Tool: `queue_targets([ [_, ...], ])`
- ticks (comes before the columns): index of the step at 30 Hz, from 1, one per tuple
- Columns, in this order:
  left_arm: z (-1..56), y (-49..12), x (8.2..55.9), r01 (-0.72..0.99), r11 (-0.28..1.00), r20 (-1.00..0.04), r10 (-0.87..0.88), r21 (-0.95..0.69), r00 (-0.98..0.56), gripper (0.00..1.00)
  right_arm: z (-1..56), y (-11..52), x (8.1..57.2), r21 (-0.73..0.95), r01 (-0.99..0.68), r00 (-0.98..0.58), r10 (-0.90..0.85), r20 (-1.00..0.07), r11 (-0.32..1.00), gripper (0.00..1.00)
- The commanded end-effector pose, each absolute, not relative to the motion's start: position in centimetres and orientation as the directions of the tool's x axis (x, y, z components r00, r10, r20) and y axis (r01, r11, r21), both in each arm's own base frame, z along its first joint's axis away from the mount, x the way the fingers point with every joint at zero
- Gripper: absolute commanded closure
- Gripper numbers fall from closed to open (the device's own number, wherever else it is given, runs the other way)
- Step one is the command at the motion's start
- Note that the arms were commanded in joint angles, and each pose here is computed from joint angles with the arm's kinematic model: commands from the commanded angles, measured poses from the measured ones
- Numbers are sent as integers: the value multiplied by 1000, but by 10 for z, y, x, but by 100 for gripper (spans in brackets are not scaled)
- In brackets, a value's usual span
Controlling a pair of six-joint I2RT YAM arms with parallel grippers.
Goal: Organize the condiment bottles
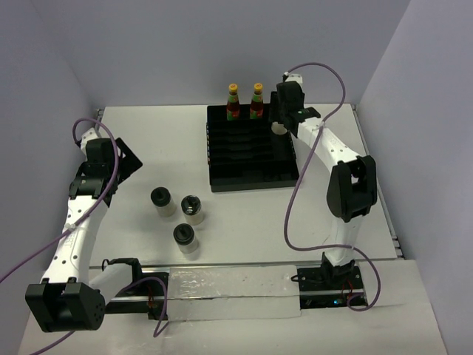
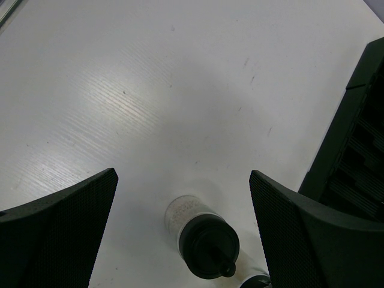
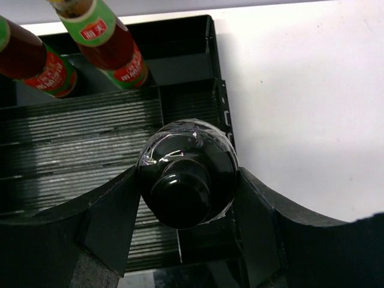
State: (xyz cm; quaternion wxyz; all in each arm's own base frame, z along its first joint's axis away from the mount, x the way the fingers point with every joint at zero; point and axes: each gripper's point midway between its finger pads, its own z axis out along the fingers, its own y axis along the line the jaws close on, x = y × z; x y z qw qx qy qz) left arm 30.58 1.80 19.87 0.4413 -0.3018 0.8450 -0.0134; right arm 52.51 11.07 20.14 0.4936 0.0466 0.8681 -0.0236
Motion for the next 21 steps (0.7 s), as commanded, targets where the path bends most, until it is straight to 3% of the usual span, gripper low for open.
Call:
queue_targets([
  [1,212,23,312,-504,807,-758,-528,-308,-383,1,243,117,560,77,108,-375,113,-920,991,85],
  [21,209,26,310,-516,806,-761,-520,-289,-387,1,199,105,582,46,151,-428,108,-897,987,84],
])
